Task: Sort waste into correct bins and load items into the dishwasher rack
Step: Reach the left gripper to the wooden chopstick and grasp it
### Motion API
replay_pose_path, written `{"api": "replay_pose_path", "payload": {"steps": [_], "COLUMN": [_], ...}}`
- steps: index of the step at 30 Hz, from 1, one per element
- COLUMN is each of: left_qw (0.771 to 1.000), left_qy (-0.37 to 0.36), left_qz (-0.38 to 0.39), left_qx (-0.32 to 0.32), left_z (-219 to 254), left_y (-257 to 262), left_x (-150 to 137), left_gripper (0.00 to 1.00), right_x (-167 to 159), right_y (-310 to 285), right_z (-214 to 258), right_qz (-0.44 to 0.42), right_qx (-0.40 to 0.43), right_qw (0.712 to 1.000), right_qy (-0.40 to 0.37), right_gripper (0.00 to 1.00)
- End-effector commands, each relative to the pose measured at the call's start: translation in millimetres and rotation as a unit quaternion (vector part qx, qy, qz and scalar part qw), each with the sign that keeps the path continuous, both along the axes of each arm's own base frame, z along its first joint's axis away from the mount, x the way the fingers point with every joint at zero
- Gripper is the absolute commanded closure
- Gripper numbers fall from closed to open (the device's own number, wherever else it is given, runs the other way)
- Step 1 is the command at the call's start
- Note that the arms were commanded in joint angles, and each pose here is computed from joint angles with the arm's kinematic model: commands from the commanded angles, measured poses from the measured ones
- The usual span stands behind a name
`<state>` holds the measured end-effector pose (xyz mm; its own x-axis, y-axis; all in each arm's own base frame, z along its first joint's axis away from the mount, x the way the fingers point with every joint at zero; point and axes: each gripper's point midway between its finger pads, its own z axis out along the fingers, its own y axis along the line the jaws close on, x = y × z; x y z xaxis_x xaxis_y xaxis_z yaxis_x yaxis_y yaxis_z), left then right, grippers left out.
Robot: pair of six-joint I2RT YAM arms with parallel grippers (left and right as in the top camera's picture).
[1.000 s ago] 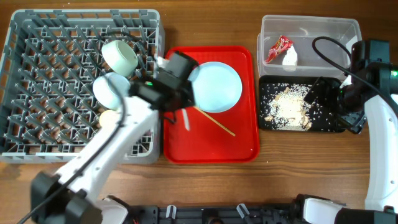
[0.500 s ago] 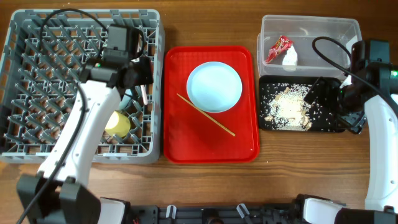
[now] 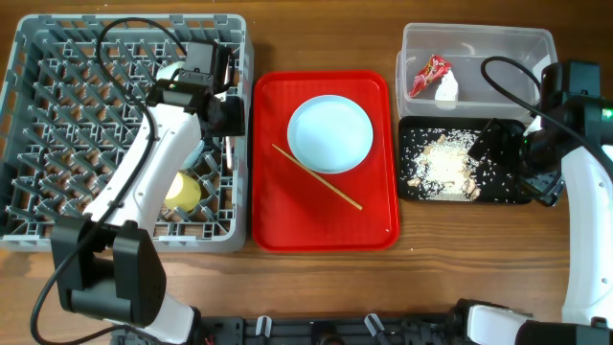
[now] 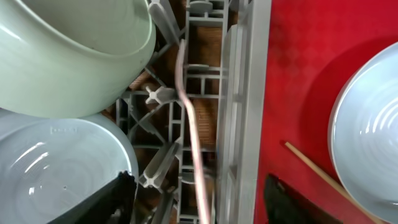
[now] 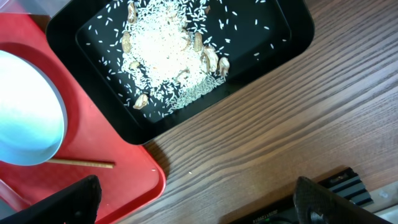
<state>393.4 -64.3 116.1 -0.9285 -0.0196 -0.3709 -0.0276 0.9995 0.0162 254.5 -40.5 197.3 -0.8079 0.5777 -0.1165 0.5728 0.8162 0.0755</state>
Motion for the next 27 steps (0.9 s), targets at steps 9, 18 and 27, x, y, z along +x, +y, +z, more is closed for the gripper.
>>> {"api": "replay_pose_path", "payload": {"steps": [9, 18, 27], "left_qw": [0.993, 0.982, 0.988], "left_qy": [0.017, 0.095, 0.131], "left_qz": [-0.081, 0.044, 0.044], "left_qx": [-0.089, -0.157, -0.069], "left_z": [6.7, -18.1, -83.9], "left_y": [-80.4, -178.8, -206.8], "left_x": [-19.8, -78.0, -111.1], "left_gripper": [0.24, 0.21, 0.24], "right_x": [0.8, 1.4, 0.7], "right_y": [-0.3, -0.5, -0.3], "right_z": [4.2, 4.3, 4.1], "right_qz": [0.001, 0.001, 0.003], "right_qx": [-0.001, -0.001, -0.001], "right_qw": [1.0, 1.0, 1.0], "right_qy": [-0.01, -0.011, -0.01], "right_gripper": [0.0, 0.0, 0.0]}}
